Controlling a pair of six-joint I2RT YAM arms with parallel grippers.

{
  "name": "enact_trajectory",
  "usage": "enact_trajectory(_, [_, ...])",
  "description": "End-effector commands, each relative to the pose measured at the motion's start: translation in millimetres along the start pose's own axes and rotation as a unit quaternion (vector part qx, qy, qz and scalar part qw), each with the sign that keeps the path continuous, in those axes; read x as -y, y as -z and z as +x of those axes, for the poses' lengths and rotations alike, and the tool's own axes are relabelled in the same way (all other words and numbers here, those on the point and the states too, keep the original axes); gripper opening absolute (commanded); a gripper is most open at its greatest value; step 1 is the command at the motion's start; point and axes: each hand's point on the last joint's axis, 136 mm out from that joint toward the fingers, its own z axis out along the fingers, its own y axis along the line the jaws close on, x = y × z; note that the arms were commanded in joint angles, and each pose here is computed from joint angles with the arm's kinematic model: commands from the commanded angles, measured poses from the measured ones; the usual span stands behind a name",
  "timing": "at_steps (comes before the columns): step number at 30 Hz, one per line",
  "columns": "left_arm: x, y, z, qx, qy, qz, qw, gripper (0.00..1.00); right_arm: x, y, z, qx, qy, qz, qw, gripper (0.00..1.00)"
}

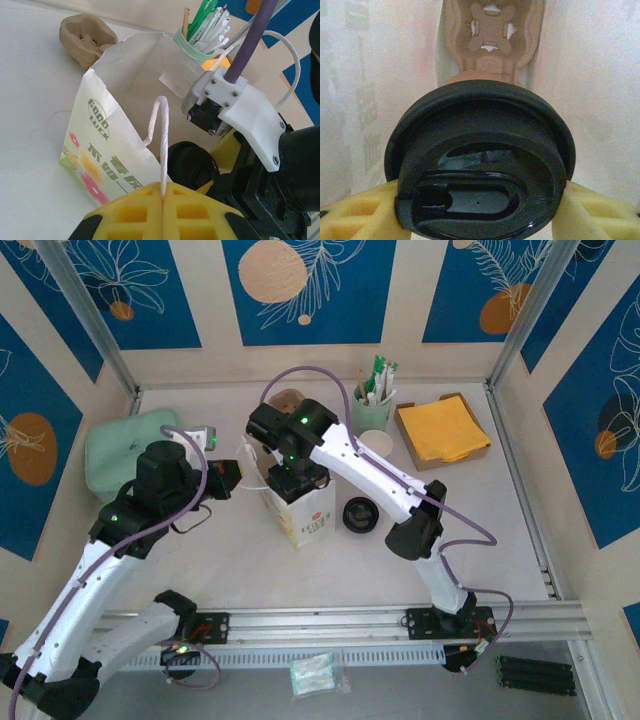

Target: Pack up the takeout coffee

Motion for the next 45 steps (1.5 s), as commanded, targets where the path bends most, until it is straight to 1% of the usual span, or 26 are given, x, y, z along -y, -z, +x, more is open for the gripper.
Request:
enact_trajectory(1, [-1.5,1.8,-0.3,0.005,0.005,0.002,1.000,0.00,11.2,-5.1,33.5,-0.082,0.005,0.025,0.996,0.62])
enact_trajectory(9, [-0.8,1.7,0.5,0.004,0.006,0.004,1.000,0.00,9.7,-20.6,29.9,-0.092,0.008,0.046,0.995,0.62])
enact_trajectory(22, [-2.0,3.3,1.0,0.005,0.007,0.002,1.000,0.00,11.3,-18.1,28.7,-0.087,0.002,0.046,0.995,0.62])
enact_trajectory(45, [-3.5,1.9,1.8,0.004,0.010,-0.001,1.000,0.00,10.7,-22.0,31.8,-0.095,0.004,0.050,0.994,0.62])
